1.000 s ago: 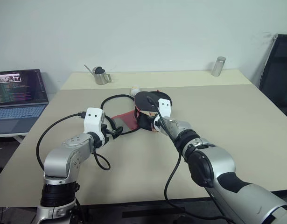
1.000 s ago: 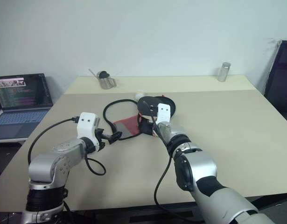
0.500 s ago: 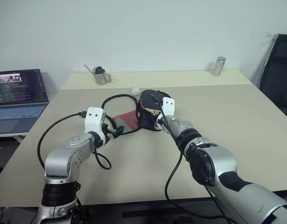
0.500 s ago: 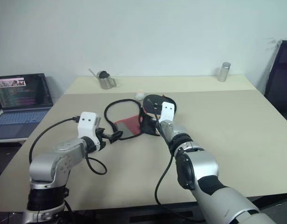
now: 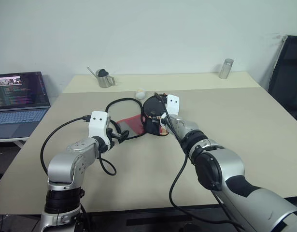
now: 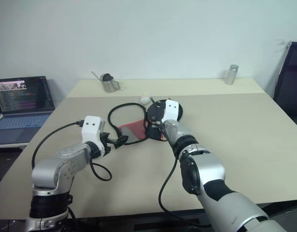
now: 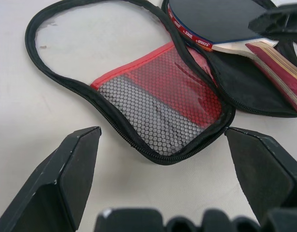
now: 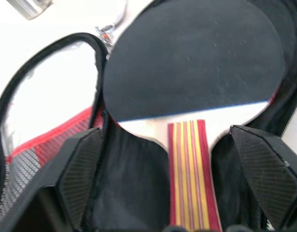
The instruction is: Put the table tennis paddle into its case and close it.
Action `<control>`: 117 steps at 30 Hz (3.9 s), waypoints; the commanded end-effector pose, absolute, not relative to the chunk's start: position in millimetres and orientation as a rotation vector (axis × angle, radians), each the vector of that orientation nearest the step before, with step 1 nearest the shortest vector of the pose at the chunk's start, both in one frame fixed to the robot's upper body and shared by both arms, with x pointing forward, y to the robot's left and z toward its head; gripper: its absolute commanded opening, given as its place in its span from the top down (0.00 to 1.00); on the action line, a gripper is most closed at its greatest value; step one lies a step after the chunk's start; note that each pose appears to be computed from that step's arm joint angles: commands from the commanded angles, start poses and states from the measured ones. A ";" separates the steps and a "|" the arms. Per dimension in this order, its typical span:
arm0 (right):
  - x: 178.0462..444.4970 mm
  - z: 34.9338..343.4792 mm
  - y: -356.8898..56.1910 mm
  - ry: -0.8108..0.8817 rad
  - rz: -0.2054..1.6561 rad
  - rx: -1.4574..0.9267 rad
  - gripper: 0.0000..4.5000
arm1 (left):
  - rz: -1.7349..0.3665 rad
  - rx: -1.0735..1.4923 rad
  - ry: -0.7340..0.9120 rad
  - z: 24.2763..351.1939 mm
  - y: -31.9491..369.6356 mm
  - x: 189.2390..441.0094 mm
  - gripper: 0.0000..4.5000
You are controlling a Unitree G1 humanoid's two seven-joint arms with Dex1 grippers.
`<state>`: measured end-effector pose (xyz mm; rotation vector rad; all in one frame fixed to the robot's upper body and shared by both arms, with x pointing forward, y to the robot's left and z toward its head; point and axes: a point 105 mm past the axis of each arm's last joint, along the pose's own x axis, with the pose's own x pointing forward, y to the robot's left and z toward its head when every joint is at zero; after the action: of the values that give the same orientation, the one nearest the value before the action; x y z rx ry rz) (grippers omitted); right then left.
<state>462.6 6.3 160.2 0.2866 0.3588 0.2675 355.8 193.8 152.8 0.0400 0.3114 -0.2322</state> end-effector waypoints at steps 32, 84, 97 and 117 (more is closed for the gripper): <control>433.2 133.8 1.3 0.454 0.433 -0.012 0.35 | -0.285 0.054 0.310 151.8 177.4 358.6 0.00; 439.4 174.2 17.0 0.381 0.269 0.150 0.66 | -0.289 0.066 0.314 151.3 176.7 359.9 0.00; 428.6 155.8 38.4 0.448 0.367 0.167 0.14 | -0.284 0.070 0.316 150.7 176.4 359.8 0.00; 402.4 213.4 -65.7 0.254 0.782 -0.152 0.01 | -0.182 0.040 0.316 163.2 220.6 383.4 0.00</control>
<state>415.5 -66.8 189.9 -0.1201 0.3394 0.6540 381.9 206.7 149.4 0.0244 0.3550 -0.2138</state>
